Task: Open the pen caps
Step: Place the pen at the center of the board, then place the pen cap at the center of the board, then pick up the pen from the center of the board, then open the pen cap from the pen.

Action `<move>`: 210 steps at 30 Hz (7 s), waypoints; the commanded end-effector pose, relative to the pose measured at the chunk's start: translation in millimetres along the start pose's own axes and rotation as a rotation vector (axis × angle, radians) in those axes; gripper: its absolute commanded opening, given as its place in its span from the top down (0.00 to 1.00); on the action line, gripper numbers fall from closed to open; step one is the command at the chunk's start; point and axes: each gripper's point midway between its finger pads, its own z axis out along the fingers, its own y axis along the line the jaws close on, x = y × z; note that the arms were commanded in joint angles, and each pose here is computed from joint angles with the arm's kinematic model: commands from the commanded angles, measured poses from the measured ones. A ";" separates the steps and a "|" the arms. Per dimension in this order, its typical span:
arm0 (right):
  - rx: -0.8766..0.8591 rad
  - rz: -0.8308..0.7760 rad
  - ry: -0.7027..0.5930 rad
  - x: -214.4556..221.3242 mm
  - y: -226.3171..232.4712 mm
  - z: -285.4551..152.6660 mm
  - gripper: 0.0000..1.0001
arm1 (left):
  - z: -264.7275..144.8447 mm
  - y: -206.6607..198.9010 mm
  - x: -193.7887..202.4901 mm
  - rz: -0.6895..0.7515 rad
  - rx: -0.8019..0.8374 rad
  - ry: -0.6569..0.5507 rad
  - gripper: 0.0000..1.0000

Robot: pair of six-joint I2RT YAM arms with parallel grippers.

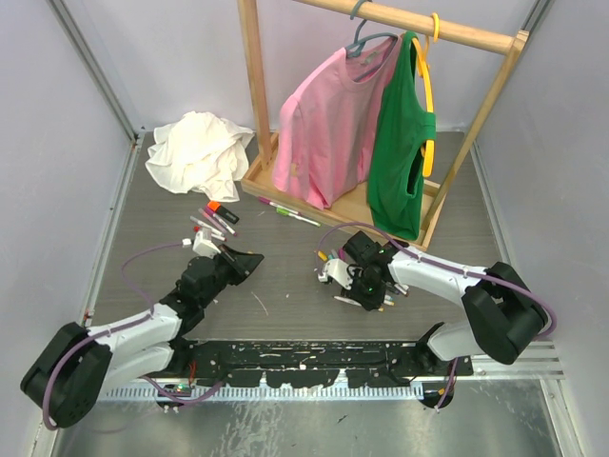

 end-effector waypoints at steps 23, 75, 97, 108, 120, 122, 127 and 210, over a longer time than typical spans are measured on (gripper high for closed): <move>0.076 0.013 -0.019 -3.3 -16.6 -1.4 0.68 | 77.7 -8.6 98.4 0.038 -0.216 0.202 1.00; 0.310 -0.201 -0.647 -156.1 -68.5 -122.3 0.45 | 14.3 -29.6 40.7 0.556 -0.043 0.098 0.25; 0.393 0.151 -0.497 -243.8 -185.9 -27.7 0.53 | -34.7 5.2 -24.7 0.710 -0.151 -0.165 0.02; 0.453 0.234 -0.437 -235.7 -203.8 -5.5 0.56 | -34.9 5.7 -24.8 0.709 -0.150 -0.167 0.02; 0.299 0.204 -0.405 -236.1 -181.5 15.5 0.75 | -34.9 5.2 -23.1 0.714 -0.142 -0.160 0.02; 0.237 0.192 -0.416 -239.5 -170.3 15.6 0.83 | -35.1 5.1 -23.0 0.713 -0.139 -0.160 0.02; 0.132 0.152 -0.409 -241.0 -147.6 15.8 0.88 | -36.5 5.1 -23.4 0.711 -0.132 -0.165 0.02; -0.140 -0.116 -0.848 -178.2 3.3 -160.4 0.99 | -38.9 -189.3 12.7 0.113 0.645 -0.035 0.71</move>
